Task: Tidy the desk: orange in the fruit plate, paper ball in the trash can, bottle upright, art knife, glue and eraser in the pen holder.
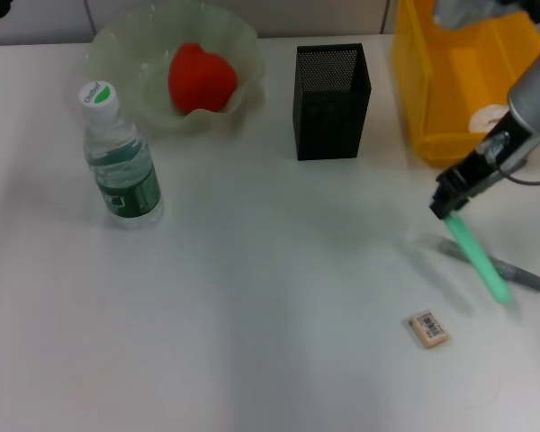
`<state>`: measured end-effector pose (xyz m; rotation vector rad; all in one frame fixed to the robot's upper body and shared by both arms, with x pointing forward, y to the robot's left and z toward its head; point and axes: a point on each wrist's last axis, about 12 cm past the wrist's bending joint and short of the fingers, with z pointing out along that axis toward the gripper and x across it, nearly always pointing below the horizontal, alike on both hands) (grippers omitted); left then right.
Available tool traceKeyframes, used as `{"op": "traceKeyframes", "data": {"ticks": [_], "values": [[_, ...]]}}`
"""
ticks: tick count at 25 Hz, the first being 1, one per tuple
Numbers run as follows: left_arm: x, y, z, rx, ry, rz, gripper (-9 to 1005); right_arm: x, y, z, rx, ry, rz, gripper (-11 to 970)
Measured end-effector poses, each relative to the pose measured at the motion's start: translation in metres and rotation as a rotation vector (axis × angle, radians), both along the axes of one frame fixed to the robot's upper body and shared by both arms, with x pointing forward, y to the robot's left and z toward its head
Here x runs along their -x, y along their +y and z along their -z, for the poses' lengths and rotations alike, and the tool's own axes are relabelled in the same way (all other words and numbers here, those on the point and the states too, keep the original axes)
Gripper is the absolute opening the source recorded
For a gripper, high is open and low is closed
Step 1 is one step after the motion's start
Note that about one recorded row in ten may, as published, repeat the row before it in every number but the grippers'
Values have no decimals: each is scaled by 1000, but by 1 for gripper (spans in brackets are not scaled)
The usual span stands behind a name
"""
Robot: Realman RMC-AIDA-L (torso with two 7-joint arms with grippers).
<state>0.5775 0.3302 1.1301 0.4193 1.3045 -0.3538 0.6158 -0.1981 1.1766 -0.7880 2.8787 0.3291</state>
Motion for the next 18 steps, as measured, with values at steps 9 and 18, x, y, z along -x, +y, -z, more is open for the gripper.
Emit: {"op": "traceKeyframes", "data": {"ticks": [9, 18], "values": [[0, 1, 2, 16, 7, -10, 786, -3, -29, -12, -607, -281, -17, 173], [-1, 1, 4, 29, 18, -23, 786, -1, -56, -4, -970, -780, 10, 173]]}}
